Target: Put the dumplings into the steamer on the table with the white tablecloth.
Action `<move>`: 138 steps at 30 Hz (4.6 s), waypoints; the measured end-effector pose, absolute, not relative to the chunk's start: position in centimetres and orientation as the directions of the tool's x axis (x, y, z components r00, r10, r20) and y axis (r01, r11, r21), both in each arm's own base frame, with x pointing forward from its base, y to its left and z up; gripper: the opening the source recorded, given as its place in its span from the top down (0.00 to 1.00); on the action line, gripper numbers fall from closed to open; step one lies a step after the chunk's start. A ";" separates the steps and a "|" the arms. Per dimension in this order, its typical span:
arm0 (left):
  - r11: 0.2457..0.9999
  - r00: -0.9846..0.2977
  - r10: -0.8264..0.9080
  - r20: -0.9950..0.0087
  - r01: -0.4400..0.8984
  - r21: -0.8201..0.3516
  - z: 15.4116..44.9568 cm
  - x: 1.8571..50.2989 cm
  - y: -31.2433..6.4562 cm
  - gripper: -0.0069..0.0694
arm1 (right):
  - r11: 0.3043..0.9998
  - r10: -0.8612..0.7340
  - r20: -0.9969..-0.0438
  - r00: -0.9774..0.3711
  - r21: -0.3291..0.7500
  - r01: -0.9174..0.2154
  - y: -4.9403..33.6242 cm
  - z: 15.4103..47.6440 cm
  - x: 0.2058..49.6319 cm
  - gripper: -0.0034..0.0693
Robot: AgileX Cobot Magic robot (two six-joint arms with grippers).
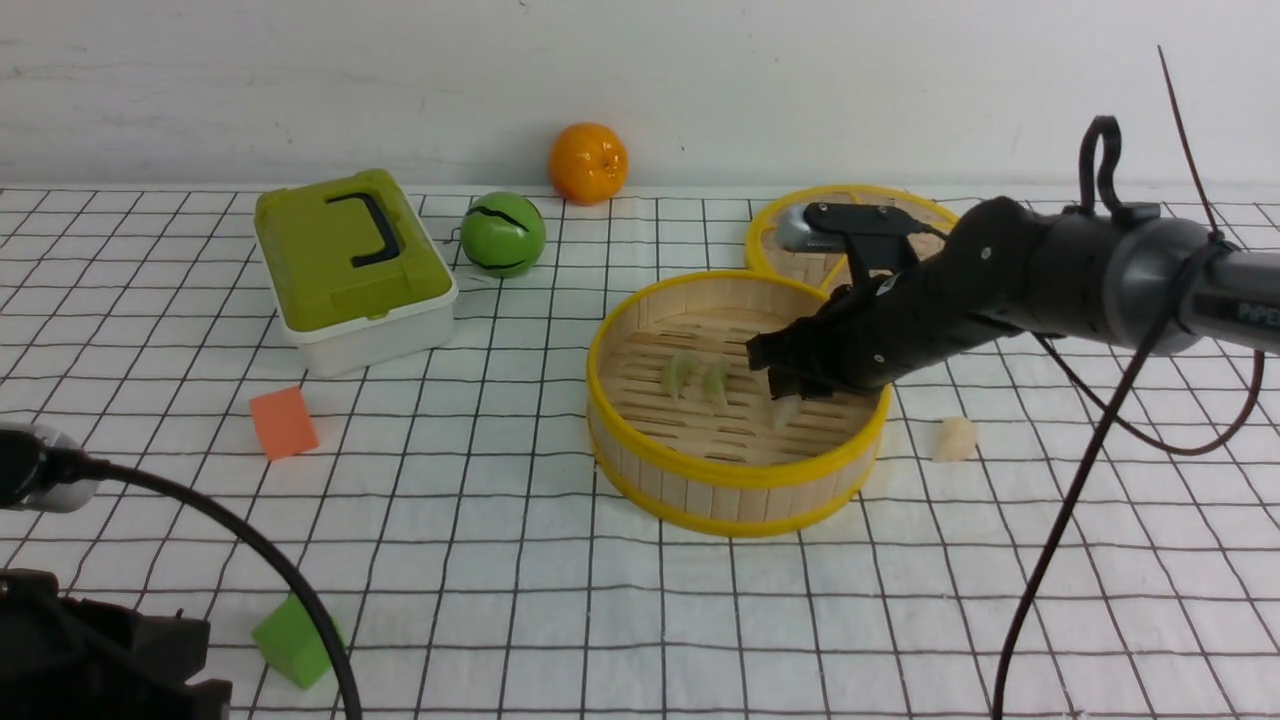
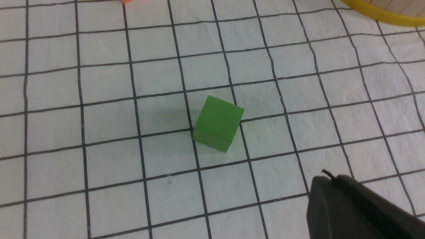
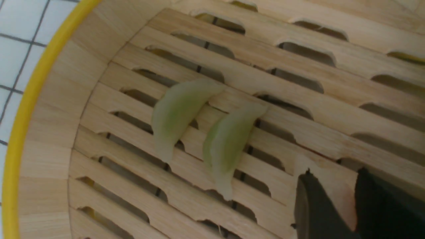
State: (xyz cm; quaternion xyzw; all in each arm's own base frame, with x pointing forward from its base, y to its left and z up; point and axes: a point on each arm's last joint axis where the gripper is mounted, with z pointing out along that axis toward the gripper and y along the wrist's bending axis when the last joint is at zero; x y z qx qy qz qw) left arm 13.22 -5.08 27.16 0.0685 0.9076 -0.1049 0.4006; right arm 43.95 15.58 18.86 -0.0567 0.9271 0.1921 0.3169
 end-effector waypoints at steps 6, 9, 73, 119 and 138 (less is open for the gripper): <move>0.968 -0.670 0.036 -0.741 0.208 -0.141 27.2 13.2 -5.1 0.93 | 0.917 0.035 -0.621 -0.783 0.331 -0.221 15.6 19.2 44.2 0.73; 0.968 -0.672 0.033 -0.740 0.207 -0.145 27.2 13.2 -5.1 0.93 | 0.918 0.041 -0.623 -0.781 0.331 -0.216 15.6 19.0 44.3 0.72; 0.966 -0.680 0.019 -0.733 0.203 -0.163 26.9 13.1 -5.2 0.93 | 0.894 0.074 -0.601 -0.796 0.394 -0.214 15.5 20.8 43.9 0.72; 0.968 -0.705 0.024 -0.709 0.194 -0.160 26.7 12.9 -5.1 0.90 | 0.980 -0.091 -0.903 -0.421 -0.006 -0.200 2.1 44.0 22.1 0.98; 0.968 -0.705 0.024 -0.709 0.194 -0.160 26.7 12.9 -5.1 0.89 | 0.988 -0.101 -0.964 -0.246 -0.070 -0.134 1.4 23.9 11.9 0.97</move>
